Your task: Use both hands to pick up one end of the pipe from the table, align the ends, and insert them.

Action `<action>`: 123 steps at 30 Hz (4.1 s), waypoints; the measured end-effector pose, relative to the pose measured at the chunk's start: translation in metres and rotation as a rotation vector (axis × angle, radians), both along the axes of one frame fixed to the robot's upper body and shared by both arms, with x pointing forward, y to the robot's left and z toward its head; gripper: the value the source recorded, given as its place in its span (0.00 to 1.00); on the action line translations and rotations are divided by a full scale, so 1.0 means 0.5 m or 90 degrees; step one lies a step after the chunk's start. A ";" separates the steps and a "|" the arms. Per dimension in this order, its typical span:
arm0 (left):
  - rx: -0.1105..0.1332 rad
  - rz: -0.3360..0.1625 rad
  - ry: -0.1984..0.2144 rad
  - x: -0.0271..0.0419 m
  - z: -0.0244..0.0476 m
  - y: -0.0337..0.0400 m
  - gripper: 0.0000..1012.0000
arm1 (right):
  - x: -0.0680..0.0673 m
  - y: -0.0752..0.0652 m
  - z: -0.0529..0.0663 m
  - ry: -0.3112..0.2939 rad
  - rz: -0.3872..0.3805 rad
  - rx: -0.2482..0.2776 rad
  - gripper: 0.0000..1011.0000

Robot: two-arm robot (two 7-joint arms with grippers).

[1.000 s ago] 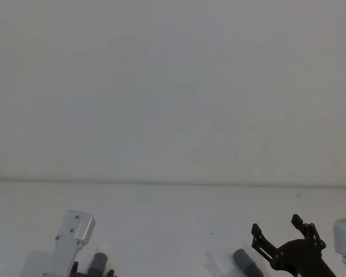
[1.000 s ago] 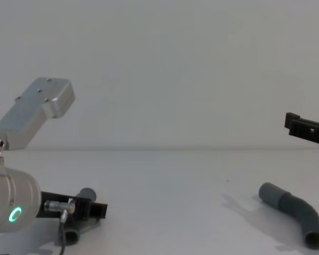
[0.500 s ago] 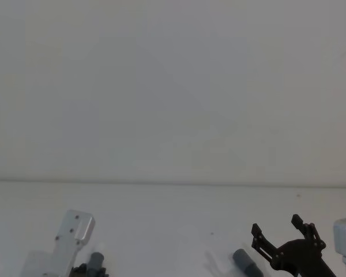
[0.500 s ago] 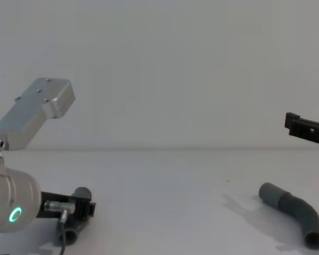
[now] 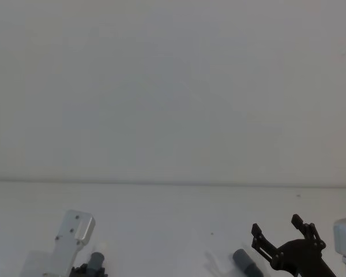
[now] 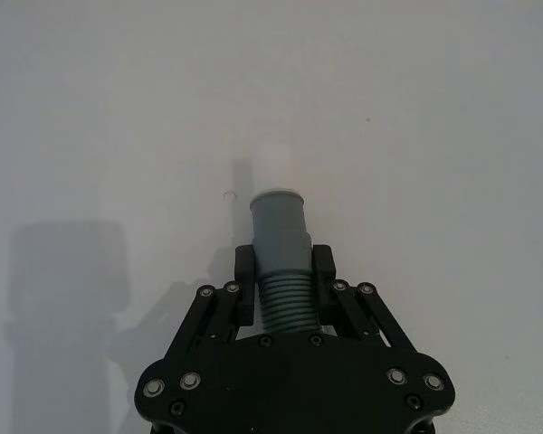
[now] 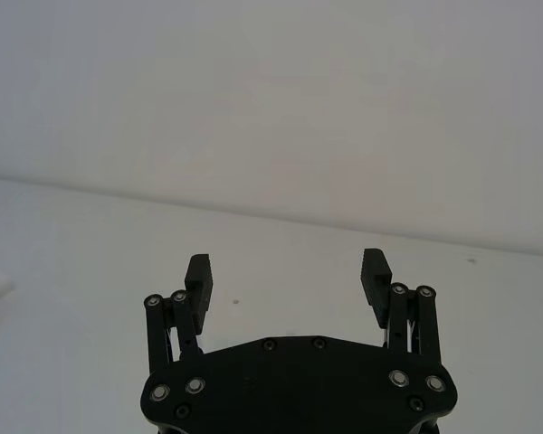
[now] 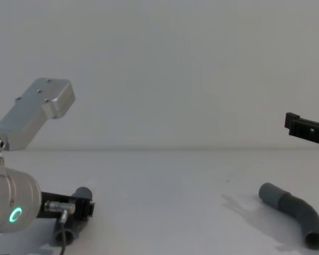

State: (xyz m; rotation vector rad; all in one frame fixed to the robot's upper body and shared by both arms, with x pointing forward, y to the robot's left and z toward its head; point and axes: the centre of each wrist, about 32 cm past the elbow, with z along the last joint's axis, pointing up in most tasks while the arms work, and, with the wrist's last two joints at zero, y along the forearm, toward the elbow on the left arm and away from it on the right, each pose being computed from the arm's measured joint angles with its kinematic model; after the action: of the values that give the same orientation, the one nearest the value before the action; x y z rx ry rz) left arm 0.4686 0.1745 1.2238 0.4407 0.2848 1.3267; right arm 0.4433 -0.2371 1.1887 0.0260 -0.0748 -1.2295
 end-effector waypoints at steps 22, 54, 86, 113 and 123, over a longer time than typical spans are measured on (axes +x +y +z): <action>0.000 0.000 0.000 0.000 0.000 0.000 0.33 | 0.003 -0.032 0.029 0.046 0.054 -0.023 0.99; 0.000 0.000 0.000 0.000 0.000 0.000 0.33 | 0.020 -0.049 0.093 0.204 0.087 -0.099 0.99; 0.000 0.000 0.000 0.000 0.000 0.000 0.33 | 0.036 -0.025 0.076 0.291 0.058 -0.138 0.99; 0.000 0.000 0.000 0.000 0.000 0.000 0.33 | 0.048 -0.001 0.064 0.329 0.046 -0.144 0.99; 0.000 0.000 0.000 0.000 0.000 0.000 0.33 | 0.054 0.006 0.058 0.336 0.030 -0.148 0.99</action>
State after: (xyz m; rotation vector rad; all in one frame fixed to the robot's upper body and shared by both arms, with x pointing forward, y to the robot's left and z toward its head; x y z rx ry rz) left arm 0.4686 0.1745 1.2238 0.4409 0.2849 1.3266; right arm 0.4706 -0.2340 1.2178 -0.4950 0.2423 -1.1410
